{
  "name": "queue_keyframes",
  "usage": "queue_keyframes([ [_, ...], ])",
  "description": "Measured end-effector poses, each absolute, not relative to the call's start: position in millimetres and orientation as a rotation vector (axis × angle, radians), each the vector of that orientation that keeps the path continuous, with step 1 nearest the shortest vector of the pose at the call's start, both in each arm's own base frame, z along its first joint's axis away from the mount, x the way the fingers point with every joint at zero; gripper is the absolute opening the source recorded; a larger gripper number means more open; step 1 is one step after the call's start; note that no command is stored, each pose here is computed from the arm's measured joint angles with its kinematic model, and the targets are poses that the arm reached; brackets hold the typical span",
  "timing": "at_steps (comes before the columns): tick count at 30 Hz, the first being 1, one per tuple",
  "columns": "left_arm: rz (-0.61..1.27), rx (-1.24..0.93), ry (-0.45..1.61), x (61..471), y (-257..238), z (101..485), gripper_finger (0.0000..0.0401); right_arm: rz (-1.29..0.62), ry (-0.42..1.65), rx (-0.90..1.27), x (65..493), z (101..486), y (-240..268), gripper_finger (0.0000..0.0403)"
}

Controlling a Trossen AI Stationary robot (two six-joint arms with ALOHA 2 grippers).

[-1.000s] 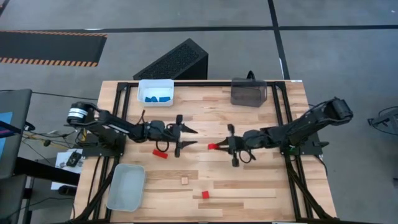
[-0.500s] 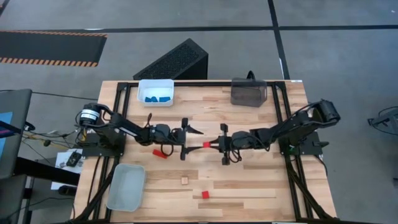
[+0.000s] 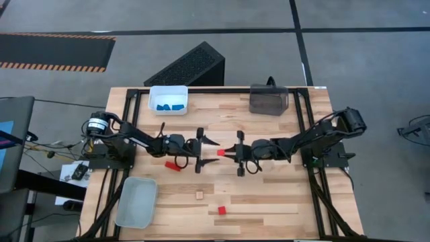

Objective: Sort & place blocks by color
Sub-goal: Put the right red block into the gray bin

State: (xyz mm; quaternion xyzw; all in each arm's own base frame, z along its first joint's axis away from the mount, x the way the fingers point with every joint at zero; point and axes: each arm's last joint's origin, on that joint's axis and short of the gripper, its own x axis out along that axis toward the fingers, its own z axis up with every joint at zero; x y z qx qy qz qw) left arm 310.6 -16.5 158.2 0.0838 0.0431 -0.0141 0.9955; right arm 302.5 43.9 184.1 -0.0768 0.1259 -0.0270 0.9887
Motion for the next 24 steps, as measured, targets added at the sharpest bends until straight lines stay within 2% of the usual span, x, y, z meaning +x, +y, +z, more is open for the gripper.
queue_keyframes([
  [17, 0.007, 0.224, -0.028, 316.8, -15.8, 174.2, 0.0279, -0.072, 0.272, -0.156, 302.8, 182.4, 38.2, 0.0045],
  [20, -0.005, 0.236, -0.02, 320.9, -16.2, 176.9, 0.0266, -0.071, 0.272, -0.157, 302.7, 182.2, 38.3, 0.0045],
  [24, -0.025, 0.269, 0.018, 323.5, -16.9, 175.2, 0.0229, -0.071, 0.272, -0.157, 302.6, 182.1, 38.3, 0.0045],
])
